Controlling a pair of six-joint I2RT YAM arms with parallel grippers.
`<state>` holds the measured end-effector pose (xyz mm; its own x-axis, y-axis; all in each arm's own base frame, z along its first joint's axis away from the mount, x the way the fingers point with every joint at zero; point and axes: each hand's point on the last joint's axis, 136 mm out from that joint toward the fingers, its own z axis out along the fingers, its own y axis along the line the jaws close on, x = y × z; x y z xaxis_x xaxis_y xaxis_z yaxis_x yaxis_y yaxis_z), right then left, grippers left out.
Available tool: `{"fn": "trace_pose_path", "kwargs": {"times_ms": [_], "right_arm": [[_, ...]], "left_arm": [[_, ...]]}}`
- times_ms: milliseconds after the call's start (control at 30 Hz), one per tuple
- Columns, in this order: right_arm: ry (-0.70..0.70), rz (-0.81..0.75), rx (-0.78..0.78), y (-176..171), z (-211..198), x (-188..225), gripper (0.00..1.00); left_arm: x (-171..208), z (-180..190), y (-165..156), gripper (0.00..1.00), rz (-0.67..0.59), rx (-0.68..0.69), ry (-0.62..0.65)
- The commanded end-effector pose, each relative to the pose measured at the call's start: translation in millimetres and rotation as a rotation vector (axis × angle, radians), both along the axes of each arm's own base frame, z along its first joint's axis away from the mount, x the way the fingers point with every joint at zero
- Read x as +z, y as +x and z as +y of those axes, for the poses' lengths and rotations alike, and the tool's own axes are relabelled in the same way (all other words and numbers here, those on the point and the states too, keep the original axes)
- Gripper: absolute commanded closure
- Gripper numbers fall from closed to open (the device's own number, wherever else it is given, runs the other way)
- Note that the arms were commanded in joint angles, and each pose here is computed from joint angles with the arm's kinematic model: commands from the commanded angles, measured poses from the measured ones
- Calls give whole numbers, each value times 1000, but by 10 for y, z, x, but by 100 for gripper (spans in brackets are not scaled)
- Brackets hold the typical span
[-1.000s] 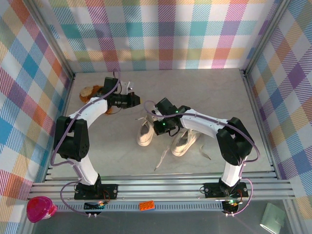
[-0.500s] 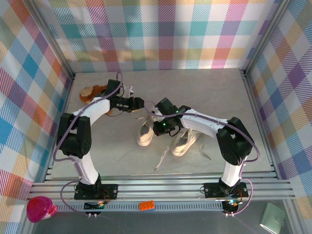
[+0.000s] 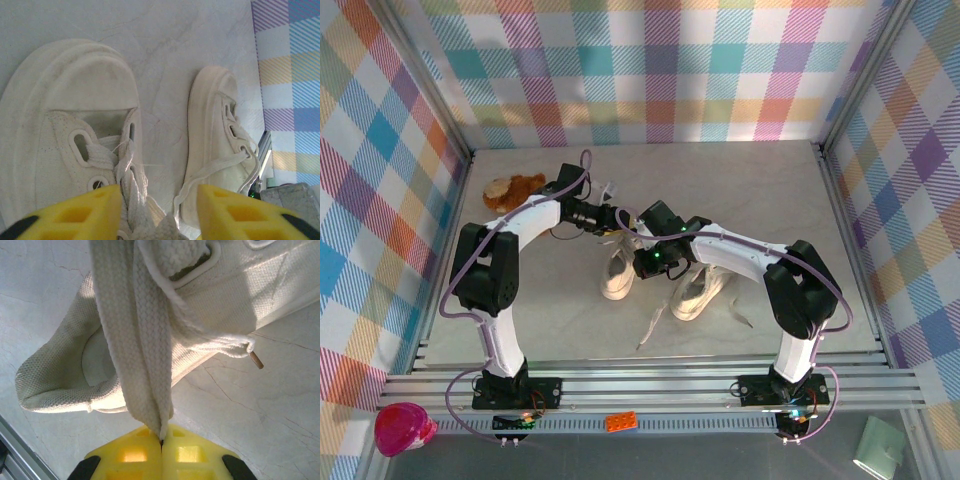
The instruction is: Tie the shoes
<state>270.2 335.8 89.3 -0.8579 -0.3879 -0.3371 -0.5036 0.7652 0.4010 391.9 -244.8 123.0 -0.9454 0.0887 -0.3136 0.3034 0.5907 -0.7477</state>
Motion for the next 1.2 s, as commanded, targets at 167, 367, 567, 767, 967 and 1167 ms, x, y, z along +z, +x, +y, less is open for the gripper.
{"fn": "trace_pose_path", "kwargs": {"times_ms": [167, 367, 567, 767, 967, 1167], "right_arm": [[-5, 18, 10, -25, -7, -62, 100], [-8, 18, 7, -28, -14, -65, 100], [-15, 11, 7, -32, -41, -11, 100], [-22, 16, 17, -43, -97, 4, 100], [-4, 94, 16, -55, -175, -113, 100], [17, 133, -2, -8, -256, -198, 100]], "left_arm": [[34, 1, -95, 74, 17, -38, 3], [127, 31, -47, 100, -8, -25, -7], [326, 214, 133, 100, -108, 67, -4], [399, 341, 302, 100, -201, 177, -16], [140, 358, 289, 100, -166, 213, -26], [-74, 440, 240, 100, -131, 239, -4]]}}
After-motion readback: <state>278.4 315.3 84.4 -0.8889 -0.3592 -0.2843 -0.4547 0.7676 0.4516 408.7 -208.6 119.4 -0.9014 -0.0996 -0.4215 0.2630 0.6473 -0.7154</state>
